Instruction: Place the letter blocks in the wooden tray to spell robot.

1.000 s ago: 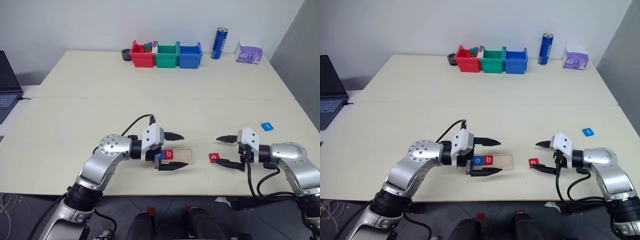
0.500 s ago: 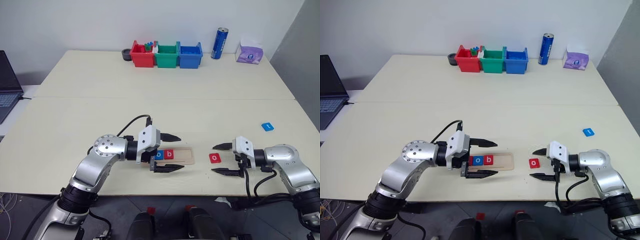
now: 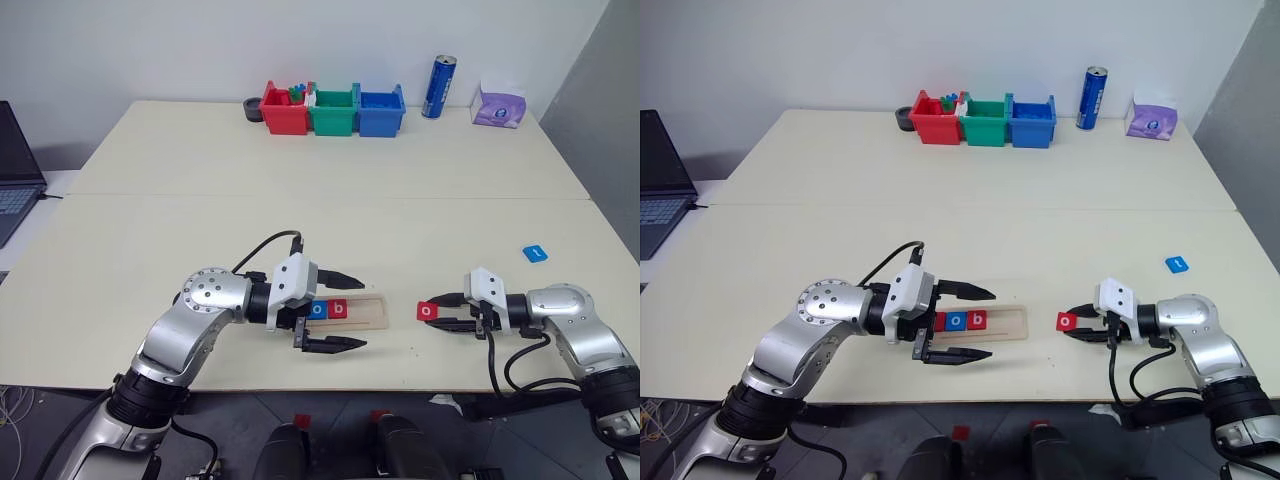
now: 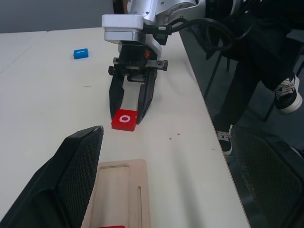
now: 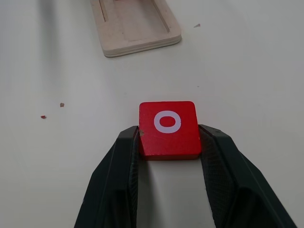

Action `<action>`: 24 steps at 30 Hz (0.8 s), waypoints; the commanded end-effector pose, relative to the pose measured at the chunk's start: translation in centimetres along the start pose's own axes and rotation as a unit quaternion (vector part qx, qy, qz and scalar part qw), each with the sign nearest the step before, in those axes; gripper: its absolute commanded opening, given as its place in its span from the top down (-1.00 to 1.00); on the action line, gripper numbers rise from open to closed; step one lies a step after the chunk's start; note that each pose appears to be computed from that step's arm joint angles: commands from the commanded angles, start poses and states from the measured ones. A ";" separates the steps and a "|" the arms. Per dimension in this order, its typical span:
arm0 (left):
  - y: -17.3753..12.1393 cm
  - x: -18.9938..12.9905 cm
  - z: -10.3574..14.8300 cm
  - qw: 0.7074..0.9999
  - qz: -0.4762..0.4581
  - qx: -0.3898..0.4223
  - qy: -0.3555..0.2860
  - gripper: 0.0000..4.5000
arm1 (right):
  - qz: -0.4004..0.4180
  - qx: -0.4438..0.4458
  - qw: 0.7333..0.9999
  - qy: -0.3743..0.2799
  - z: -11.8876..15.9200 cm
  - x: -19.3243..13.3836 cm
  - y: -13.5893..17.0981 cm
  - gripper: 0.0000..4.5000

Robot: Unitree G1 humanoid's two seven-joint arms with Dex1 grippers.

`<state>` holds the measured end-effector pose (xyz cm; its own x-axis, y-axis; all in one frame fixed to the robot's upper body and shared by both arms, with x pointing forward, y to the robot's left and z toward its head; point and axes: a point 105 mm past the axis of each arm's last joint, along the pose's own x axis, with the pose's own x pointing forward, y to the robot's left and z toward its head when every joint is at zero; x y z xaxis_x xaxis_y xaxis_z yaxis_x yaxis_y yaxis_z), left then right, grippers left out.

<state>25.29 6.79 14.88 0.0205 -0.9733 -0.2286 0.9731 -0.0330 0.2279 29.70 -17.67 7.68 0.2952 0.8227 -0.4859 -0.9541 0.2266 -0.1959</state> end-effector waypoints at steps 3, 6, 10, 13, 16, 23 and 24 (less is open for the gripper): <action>0.5 -1.0 1.1 0.999 0.013 0.029 -0.007 -1.00 | 0.004 -0.014 0.999 -0.031 2.7 0.4 -0.2 0.36; 1.3 -3.0 0.6 0.999 0.040 0.026 0.010 -1.00 | 0.017 -0.018 0.997 -0.067 5.6 1.9 0.4 0.36; 2.1 -5.7 -0.4 0.997 0.065 0.023 0.038 -1.00 | 0.029 -0.035 0.995 -0.084 7.9 4.0 0.7 0.36; 2.0 -6.8 -0.7 0.996 0.069 0.022 0.051 -1.00 | 0.039 -0.051 0.994 -0.084 9.2 5.8 0.6 0.36; 1.7 -6.9 -1.0 0.996 0.067 0.020 0.054 -1.00 | 0.053 -0.058 0.994 -0.074 9.3 6.8 0.7 0.36; 1.3 -6.7 -1.2 0.996 0.072 0.021 0.054 -1.00 | 0.067 -0.074 0.993 -0.055 8.8 7.7 0.5 0.36; 1.3 -6.7 -1.2 0.996 0.073 0.021 0.054 -1.00 | 0.068 -0.075 0.993 -0.052 8.8 7.7 0.4 0.36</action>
<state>26.93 13.59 14.59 0.1785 -0.9341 -0.3093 0.9610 0.0980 0.2585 30.96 -7.14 10.04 0.1587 0.8826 -0.4426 -0.9744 0.0676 -0.2146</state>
